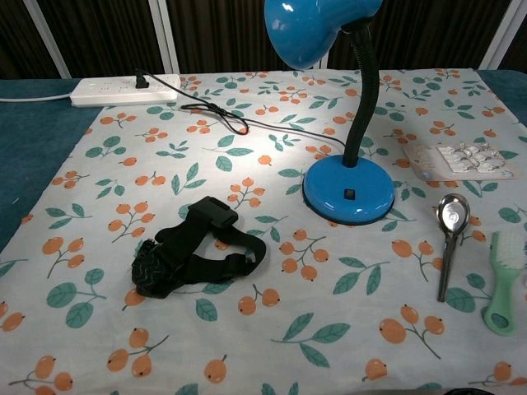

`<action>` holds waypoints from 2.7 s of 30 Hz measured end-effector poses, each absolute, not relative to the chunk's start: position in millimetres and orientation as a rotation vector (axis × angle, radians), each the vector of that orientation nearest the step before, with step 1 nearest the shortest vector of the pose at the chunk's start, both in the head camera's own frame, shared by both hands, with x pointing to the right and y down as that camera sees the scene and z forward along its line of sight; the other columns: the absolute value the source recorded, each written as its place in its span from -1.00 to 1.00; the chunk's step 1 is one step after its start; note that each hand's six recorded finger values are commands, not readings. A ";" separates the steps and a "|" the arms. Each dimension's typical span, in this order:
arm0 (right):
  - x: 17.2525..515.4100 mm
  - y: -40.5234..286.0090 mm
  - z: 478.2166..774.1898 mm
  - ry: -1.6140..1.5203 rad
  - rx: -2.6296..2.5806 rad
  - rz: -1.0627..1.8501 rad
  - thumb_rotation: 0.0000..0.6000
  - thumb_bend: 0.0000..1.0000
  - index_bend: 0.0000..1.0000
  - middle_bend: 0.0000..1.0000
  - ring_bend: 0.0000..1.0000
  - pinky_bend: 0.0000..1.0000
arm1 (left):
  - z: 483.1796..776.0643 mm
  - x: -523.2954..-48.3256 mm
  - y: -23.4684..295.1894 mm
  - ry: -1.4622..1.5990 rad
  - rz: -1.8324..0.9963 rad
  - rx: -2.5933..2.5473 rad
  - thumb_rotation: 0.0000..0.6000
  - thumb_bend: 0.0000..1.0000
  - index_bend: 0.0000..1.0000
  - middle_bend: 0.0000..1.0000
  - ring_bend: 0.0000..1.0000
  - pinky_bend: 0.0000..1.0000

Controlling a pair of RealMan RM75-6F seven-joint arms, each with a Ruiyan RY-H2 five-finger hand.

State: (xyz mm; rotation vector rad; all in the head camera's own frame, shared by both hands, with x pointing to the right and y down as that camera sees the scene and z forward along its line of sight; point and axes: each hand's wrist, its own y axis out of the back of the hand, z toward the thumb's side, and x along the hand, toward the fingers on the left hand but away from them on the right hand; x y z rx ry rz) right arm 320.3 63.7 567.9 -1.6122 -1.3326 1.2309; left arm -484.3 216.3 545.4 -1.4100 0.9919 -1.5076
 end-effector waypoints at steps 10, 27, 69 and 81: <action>318.4 60.0 565.3 -1.337 -1.610 1.220 1.00 -0.29 -0.93 -0.62 -0.40 -0.63 | 544.8 -484.0 216.8 0.993 -1.504 -1.410 1.00 0.03 -0.89 -0.96 -1.00 -1.00; 312.1 63.0 566.3 -1.325 -1.635 1.223 1.00 -0.29 -0.93 -0.64 -0.48 -0.65 | 544.9 -484.2 216.8 0.994 -1.505 -1.412 1.00 0.03 -0.89 -0.96 -1.00 -1.00; 228.3 188.4 657.8 -0.725 -1.896 1.388 1.00 0.17 -0.86 0.73 0.88 0.76 | 546.8 -484.8 217.3 0.989 -1.517 -1.421 1.00 0.03 -0.89 -0.96 -1.00 -1.00; 190.9 194.1 683.8 -0.622 -1.949 1.360 1.00 0.17 -0.82 0.77 0.90 0.77 | 546.7 -484.8 216.9 0.991 -1.514 -1.425 1.00 0.03 -0.89 -0.96 -1.00 -1.00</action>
